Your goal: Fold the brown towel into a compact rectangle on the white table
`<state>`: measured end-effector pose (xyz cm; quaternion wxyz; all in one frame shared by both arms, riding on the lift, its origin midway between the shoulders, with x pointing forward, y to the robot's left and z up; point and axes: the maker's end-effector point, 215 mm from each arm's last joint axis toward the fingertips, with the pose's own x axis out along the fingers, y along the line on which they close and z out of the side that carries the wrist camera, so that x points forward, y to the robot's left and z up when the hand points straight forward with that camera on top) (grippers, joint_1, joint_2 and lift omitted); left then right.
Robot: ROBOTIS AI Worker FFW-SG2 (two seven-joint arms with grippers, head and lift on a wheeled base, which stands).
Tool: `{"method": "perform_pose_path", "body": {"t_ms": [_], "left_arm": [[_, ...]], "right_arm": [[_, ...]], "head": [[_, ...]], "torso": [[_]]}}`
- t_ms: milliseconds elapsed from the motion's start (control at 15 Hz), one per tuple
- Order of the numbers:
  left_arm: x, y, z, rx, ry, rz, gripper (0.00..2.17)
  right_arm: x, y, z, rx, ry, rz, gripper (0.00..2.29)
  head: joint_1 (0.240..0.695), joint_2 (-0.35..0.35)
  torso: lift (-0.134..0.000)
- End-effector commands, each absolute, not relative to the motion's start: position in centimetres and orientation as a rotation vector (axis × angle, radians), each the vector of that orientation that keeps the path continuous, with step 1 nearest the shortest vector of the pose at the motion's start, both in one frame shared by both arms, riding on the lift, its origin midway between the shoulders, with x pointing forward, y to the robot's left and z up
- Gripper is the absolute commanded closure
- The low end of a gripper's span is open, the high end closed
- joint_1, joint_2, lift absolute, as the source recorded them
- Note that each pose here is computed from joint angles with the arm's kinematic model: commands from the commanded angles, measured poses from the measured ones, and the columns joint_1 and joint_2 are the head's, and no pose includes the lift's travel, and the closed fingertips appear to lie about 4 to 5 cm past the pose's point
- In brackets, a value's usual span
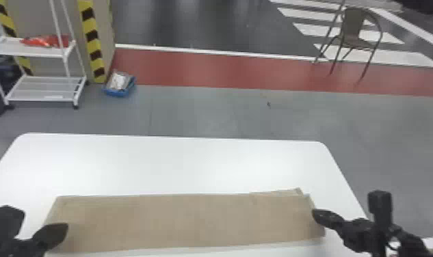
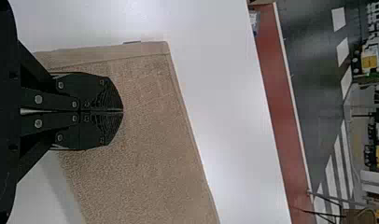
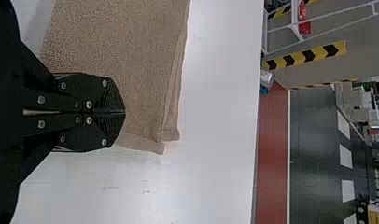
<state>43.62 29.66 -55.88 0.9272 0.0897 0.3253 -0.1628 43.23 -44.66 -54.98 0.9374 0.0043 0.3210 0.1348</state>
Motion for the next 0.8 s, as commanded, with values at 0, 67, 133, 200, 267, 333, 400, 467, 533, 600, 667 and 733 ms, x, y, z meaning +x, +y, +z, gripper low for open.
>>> {"method": "perform_pose_path", "body": {"t_ms": [0,67,133,200,267,333,400,467,533,600,667,733], "left_arm": [[44.7,30.3,-53.8,0.169,0.591,-0.323,1.39],[45.0,31.1,-53.3,0.168,0.575,-0.305,1.18],[45.2,31.5,-53.1,0.165,0.571,-0.296,1.04],[45.6,32.1,-53.0,0.161,0.570,-0.285,1.04],[46.0,32.7,-53.2,0.155,0.587,-0.274,0.76],[46.3,33.5,-53.9,0.141,0.625,-0.258,0.65],[46.5,34.0,-54.6,0.119,0.669,-0.247,0.65],[46.7,34.4,-55.2,0.108,0.700,-0.241,0.65],[46.9,34.5,-55.6,0.100,0.727,-0.240,0.65],[46.9,34.7,-56.2,0.094,0.764,-0.233,0.65],[47.0,34.8,-56.3,0.094,0.781,-0.231,0.65],[46.8,34.8,-56.6,0.093,0.800,-0.229,0.65]], "right_arm": [[43.2,-45.2,-53.9,0.030,0.628,0.254,1.25],[43.1,-45.6,-53.6,0.034,0.621,0.245,1.21],[43.2,-45.6,-53.4,0.038,0.614,0.240,0.96],[43.3,-45.6,-53.1,0.034,0.608,0.239,0.69],[43.3,-45.5,-53.0,0.034,0.605,0.241,0.46],[43.4,-45.5,-53.0,0.033,0.603,0.240,0.39],[43.5,-45.5,-52.9,0.029,0.598,0.242,0.39],[43.5,-45.3,-52.9,0.028,0.596,0.245,0.39],[43.5,-45.3,-52.9,0.027,0.595,0.245,0.39],[43.6,-45.3,-52.8,0.024,0.591,0.245,0.39],[43.6,-45.3,-52.8,0.027,0.588,0.245,0.39],[43.5,-45.3,-52.7,0.024,0.585,0.246,0.39]], "head": [[0.695,-0.194],[0.695,-0.191],[0.695,-0.189],[0.695,-0.187],[0.695,-0.182],[0.695,-0.177],[0.695,-0.165],[0.695,-0.158],[0.695,-0.152],[0.695,-0.145],[0.695,-0.137],[0.695,-0.134]], "torso": [[0.000],[0.000],[0.000],[0.000],[0.000],[0.000],[0.000],[0.000],[0.000],[0.000],[0.000],[0.000]]}}
